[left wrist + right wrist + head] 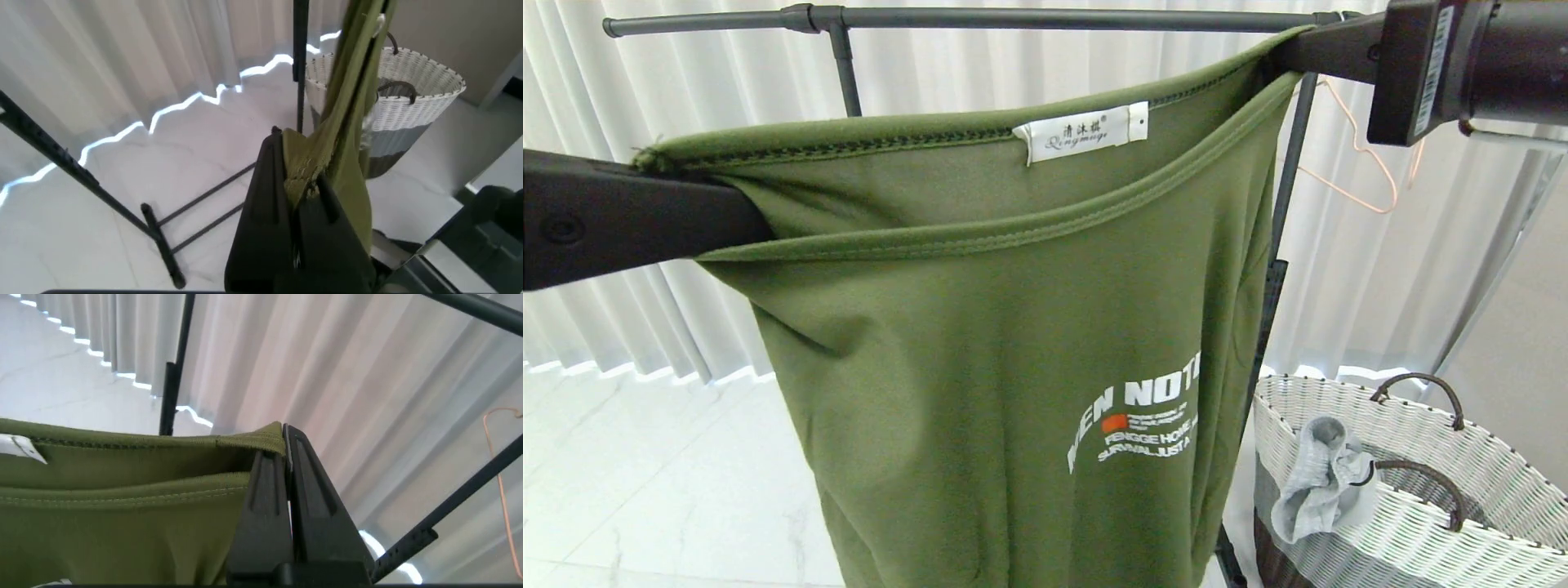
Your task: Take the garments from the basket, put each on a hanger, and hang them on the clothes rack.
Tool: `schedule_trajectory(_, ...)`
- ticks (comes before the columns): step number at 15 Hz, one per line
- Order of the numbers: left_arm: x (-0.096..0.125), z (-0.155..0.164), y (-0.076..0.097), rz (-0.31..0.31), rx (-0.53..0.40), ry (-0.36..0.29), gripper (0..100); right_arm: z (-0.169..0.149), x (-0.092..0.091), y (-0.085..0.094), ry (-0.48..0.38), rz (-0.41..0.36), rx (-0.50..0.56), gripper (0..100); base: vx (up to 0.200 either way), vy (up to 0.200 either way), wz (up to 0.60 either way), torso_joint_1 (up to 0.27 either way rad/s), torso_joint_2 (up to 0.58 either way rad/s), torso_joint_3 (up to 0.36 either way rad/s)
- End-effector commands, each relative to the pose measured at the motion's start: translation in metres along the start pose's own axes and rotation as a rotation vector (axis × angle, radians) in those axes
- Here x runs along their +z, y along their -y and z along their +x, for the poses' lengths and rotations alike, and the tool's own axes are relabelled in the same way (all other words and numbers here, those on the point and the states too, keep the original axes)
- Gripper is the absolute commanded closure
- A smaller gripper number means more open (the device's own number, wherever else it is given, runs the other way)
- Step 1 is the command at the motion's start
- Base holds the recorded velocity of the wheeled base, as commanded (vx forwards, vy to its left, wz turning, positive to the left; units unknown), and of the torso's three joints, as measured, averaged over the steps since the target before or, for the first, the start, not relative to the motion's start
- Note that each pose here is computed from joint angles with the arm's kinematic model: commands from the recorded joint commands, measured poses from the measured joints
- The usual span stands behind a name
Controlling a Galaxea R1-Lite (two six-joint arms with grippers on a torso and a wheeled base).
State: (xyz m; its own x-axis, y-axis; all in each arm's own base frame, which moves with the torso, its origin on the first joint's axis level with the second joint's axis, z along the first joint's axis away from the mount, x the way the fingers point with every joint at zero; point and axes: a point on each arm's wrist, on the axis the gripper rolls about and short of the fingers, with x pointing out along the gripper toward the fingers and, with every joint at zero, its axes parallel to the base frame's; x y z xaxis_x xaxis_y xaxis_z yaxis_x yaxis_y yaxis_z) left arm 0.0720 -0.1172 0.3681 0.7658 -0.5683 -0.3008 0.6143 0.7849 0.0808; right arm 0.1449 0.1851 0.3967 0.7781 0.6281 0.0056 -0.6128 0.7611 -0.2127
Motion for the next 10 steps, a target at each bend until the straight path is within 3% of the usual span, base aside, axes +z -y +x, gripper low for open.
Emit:
schedule_trajectory(1, 0.0, -0.003, -0.001, 0.035, -0.002, 0.007, 100, 0.003, -0.002, -0.001, -0.01, -0.002, 0.001, 100, 0.0, 0.0, 0.0, 0.0, 0.0, 0.0)
schedule_trajectory(3, -0.001, 0.0, 0.0, 0.098, -0.002, -0.001, 100, -0.002, 0.0, 0.001, 0.0, 0.001, -0.003, 100, 0.0, 0.0, 0.0, 0.0, 0.0, 0.0)
schedule_trajectory(6, 0.0, 0.001, 0.001, 0.111, 0.0, 0.005, 100, -0.011, 0.0, 0.009, -0.02, -0.001, -0.023, 100, 0.0, 0.0, 0.0, 0.0, 0.0, 0.0)
schedule_trajectory(10, 0.027, 0.025, -0.003, 0.085, 0.091, 0.133, 100, -0.05, -0.002, 0.029, -0.099, -0.008, -0.065, 100, 0.0, 0.0, 0.0, 0.0, 0.0, 0.0)
